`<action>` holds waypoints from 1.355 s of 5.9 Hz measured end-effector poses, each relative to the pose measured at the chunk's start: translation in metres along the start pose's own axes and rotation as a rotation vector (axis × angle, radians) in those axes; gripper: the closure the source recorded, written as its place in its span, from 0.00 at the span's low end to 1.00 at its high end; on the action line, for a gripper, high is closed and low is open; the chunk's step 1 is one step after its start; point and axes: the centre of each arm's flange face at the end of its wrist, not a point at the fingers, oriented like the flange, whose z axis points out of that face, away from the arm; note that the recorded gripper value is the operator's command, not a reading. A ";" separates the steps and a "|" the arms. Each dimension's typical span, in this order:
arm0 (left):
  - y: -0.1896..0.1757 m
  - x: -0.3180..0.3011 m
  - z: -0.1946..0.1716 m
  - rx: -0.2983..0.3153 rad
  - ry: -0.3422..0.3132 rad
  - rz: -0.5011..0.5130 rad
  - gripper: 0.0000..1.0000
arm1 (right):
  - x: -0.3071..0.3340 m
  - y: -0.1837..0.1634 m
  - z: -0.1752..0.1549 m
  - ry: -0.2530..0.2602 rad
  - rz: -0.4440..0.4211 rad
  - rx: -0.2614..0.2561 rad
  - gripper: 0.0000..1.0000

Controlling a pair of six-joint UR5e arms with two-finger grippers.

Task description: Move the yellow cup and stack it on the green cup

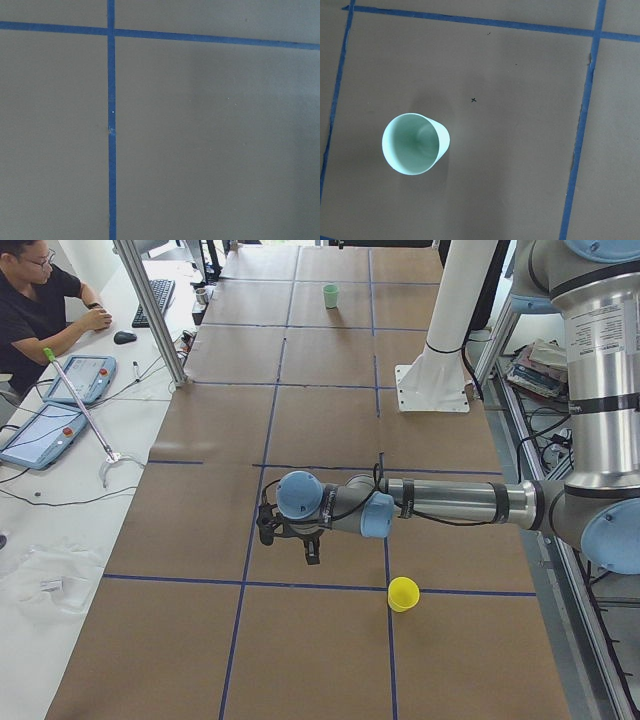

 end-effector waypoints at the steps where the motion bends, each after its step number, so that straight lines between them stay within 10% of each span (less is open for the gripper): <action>1: 0.003 0.021 0.004 0.004 -0.030 -0.107 0.00 | -0.002 -0.001 0.002 -0.001 0.009 -0.001 0.00; 5: 0.057 0.157 0.086 0.082 -0.269 -0.429 0.00 | -0.002 0.001 0.002 -0.001 0.007 0.007 0.00; 8: 0.092 0.184 0.140 0.357 -0.506 -0.731 0.00 | -0.002 0.004 0.002 0.000 -0.008 0.012 0.00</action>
